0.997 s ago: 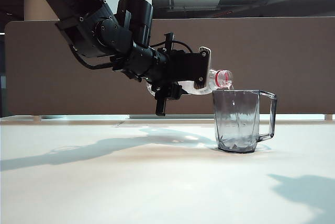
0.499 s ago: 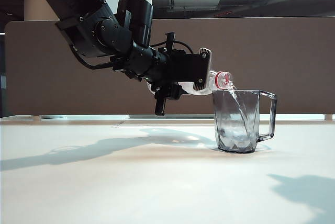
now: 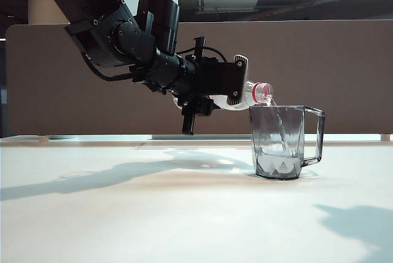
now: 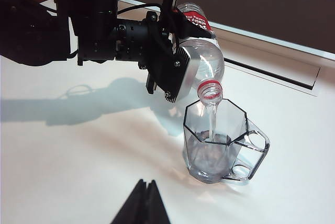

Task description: Pick up the mineral water bottle with the left hand on the table and pour water into the mug until it's half full.

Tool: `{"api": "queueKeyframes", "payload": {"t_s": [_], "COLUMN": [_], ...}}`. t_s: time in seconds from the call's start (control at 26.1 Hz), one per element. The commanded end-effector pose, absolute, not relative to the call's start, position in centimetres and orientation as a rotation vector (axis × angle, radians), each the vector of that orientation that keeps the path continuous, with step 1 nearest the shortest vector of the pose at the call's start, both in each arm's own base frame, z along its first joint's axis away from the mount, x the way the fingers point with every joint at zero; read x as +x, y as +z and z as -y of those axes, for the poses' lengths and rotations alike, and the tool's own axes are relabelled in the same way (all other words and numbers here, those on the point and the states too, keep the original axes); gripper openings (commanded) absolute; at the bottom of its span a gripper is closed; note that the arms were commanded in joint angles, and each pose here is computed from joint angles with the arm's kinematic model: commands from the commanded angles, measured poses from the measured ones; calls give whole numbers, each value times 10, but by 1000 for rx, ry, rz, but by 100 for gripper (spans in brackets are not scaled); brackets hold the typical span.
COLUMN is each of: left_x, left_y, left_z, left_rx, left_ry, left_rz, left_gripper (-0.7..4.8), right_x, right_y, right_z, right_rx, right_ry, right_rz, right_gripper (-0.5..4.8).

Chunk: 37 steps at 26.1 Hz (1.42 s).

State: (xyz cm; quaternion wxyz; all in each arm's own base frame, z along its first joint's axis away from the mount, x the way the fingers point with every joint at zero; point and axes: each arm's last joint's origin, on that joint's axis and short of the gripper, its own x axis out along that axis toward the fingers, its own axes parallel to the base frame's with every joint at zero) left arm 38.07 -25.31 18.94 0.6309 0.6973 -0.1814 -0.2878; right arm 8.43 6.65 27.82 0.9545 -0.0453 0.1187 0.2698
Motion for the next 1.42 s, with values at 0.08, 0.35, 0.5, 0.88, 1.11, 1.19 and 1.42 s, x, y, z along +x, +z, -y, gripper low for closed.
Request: {"api": "queueKeyframes", "payload": {"t_s": [0.08,0.35,0.5,0.88,1.11,1.19,1.42], "left_x": [381,381,381,381,380,380,378], "left_y": [202,202,202,202,202,202,202], "left_z": [254,254,254,254,255,255,257], "left_rx": [1582,1599,1599,1593,1441,1413,1196], "left_ry": [-606,-603,-603,-605,-631,-636,-665], "left_rz": [471,479,478,475,418,409,328], "left_gripper": [161,161,161,161,161,161,161], "right_x": [84,84,84,84,84,84,84], "right_y": [281,281,281,281,280,280,280], "right_z": [-66,-66,-66,-66,-66,-66,-66], "right_rx": [-76,-76,-76,-79,-81,-81,-80], "right_ry": [548,548,548,548,548,547,547], "right_rz": [-225,-225,-225,-232,-235,-235,-235], "right_gripper": [-2,-2,-2,-2,-2,-2,-2]}}
